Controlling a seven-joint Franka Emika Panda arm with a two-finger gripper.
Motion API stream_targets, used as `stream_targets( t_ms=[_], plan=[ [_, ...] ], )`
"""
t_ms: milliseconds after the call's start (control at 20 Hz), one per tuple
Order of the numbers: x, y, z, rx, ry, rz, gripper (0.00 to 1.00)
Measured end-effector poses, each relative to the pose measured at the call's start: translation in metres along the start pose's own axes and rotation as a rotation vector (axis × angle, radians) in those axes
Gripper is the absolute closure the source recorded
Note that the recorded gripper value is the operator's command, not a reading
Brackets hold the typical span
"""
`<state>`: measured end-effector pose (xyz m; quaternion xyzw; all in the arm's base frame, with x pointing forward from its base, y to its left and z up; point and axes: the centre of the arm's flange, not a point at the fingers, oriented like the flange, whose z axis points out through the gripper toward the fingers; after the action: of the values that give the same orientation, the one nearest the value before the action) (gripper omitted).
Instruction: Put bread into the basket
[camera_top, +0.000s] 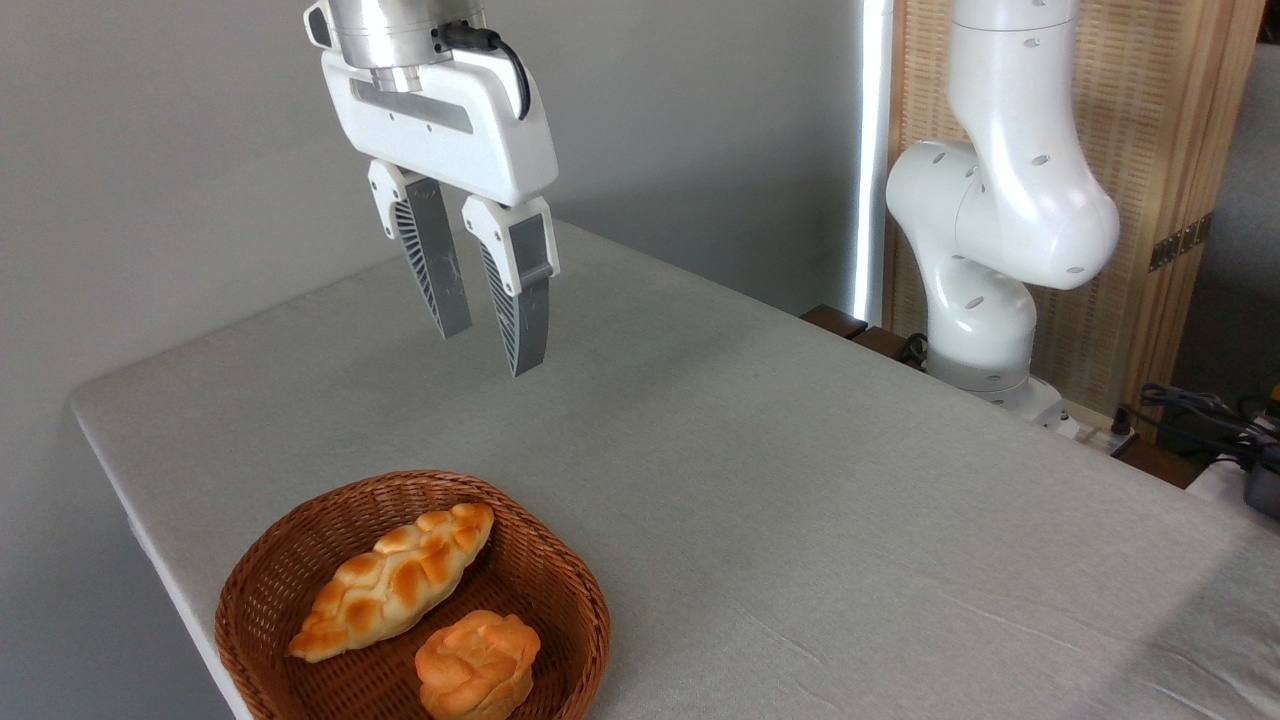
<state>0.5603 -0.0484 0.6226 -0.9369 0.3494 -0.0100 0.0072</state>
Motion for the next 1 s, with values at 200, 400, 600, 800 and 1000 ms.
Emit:
stream_targets(
  t_ms=[200, 400, 600, 800, 1000],
  plan=[
    [-0.013, -0.018, 0.000, 0.001, -0.001, -0.029, 0.00],
    [-0.012, -0.016, 0.000, 0.000, -0.001, -0.023, 0.00],
    [-0.004, -0.006, 0.001, -0.002, -0.001, -0.005, 0.00],
    [0.003, 0.002, 0.003, -0.005, -0.004, 0.009, 0.00],
    [0.003, 0.002, 0.004, -0.005, -0.005, 0.010, 0.00]
  ],
)
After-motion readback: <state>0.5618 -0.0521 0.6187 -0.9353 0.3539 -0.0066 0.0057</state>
